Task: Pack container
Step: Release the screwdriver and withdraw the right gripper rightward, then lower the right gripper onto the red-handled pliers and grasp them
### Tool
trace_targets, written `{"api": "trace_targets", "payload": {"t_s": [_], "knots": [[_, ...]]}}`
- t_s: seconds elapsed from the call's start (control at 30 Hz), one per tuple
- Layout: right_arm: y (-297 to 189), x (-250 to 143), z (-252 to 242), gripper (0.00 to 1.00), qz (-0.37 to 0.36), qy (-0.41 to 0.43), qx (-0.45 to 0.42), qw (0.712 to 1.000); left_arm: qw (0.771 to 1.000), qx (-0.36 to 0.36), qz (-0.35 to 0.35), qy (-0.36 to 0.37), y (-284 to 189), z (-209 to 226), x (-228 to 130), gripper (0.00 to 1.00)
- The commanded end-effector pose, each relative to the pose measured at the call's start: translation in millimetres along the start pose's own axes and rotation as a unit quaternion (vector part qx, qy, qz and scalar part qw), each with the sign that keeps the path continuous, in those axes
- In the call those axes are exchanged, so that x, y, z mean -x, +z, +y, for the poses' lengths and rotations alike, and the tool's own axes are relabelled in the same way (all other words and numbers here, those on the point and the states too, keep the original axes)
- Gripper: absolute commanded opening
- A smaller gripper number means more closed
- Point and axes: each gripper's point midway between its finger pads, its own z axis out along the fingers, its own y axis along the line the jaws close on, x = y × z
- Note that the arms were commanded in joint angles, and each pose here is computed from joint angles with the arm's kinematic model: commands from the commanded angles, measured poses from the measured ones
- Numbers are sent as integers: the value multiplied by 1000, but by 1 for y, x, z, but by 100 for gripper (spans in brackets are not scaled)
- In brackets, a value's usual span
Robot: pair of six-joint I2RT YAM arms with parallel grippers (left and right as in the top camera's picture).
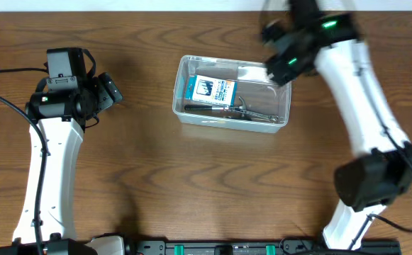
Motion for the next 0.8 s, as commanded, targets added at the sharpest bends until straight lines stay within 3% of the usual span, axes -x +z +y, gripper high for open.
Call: {"api": "trace_targets", "payload": {"t_s": [0.0,0.1,0.37,0.77], "knots": [[-65,-12,-52,64,-37,94,-67,993,1000,9,-1,7,1,5,0,98],[-86,-39,-83,69,-30,125,-85,988,1000,9,-1,7,1,5,0,98],[-80,-130,-123,66,75,258,-69,961,1000,9,-1,7,1,5,0,98],[18,-227,-128,68,182,344,-14,921,1000,9,-1,7,1,5,0,98]]}}
